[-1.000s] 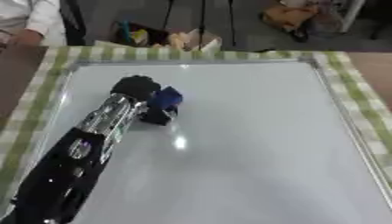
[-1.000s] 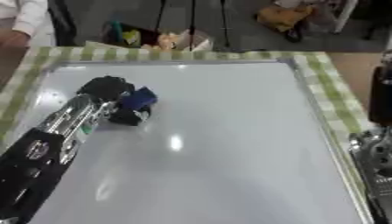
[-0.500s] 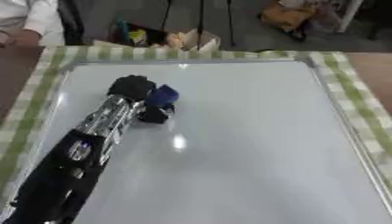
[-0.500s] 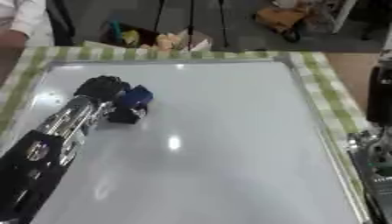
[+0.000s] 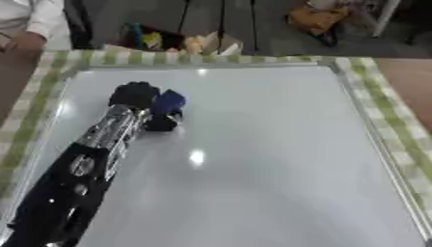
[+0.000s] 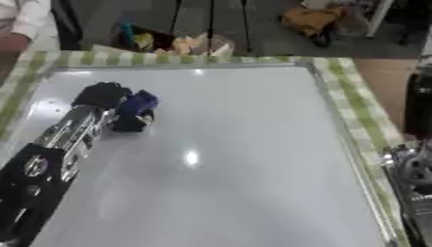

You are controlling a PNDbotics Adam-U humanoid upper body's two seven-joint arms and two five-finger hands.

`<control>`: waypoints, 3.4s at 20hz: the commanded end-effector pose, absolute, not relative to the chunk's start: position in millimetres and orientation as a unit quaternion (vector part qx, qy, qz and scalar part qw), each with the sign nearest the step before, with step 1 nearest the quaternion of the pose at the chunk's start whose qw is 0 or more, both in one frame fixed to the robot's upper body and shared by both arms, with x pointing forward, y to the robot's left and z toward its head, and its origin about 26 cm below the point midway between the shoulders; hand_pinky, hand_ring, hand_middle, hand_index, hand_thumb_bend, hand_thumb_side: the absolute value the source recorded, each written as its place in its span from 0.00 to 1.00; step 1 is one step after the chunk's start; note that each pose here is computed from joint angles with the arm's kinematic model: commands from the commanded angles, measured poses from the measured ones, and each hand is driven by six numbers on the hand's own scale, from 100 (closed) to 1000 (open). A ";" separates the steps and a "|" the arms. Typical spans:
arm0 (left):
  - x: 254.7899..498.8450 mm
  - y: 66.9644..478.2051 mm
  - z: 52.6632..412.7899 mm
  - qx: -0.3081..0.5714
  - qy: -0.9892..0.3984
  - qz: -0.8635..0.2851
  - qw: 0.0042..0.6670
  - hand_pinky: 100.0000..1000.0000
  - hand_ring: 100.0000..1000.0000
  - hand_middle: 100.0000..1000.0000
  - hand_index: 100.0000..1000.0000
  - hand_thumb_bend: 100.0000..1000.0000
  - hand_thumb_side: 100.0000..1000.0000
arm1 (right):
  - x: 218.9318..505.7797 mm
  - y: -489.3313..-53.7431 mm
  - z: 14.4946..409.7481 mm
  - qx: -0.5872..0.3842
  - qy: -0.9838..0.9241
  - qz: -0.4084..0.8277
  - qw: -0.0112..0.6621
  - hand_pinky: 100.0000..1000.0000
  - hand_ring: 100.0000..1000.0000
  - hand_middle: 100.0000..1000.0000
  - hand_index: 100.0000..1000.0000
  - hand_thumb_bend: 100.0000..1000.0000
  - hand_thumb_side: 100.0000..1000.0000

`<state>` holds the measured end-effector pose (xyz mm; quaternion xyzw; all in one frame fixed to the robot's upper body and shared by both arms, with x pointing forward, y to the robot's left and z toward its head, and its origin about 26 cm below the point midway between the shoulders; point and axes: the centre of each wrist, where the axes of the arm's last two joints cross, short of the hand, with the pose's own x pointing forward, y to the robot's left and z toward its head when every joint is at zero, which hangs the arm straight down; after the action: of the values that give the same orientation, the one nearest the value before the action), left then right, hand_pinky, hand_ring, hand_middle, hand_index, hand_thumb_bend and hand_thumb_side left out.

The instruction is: Wipe the whiteboard clean with a brush.

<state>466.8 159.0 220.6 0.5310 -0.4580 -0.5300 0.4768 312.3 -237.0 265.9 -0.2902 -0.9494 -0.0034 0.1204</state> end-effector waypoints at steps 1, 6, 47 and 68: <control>470.1 181.6 222.3 0.540 -0.441 -0.515 0.498 0.00 0.25 0.35 0.69 0.00 0.78 | 309.5 -239.3 271.2 -0.290 -0.950 -0.005 0.112 0.80 0.85 0.70 0.79 0.00 1.00; 468.2 188.6 224.3 0.540 -0.447 -0.499 0.510 0.00 0.24 0.34 0.69 0.00 0.78 | 309.4 -239.9 270.9 -0.292 -0.950 -0.005 0.113 0.80 0.85 0.70 0.79 0.00 1.00; 453.9 162.8 210.4 0.500 -0.449 -0.589 0.449 0.00 0.26 0.35 0.69 0.00 0.77 | 309.4 -239.8 271.1 -0.292 -0.950 -0.009 0.111 0.80 0.84 0.69 0.79 0.00 1.00; 445.3 142.4 187.8 0.419 -0.441 -0.682 0.407 0.00 0.26 0.34 0.68 0.00 0.80 | 309.5 -239.9 272.3 -0.293 -0.950 -0.013 0.108 0.80 0.84 0.69 0.79 0.00 1.00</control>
<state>448.3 153.4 211.3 0.4553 -0.4585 -0.6477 0.4037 312.2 -237.8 263.9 -0.2924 -0.9485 -0.0093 0.1216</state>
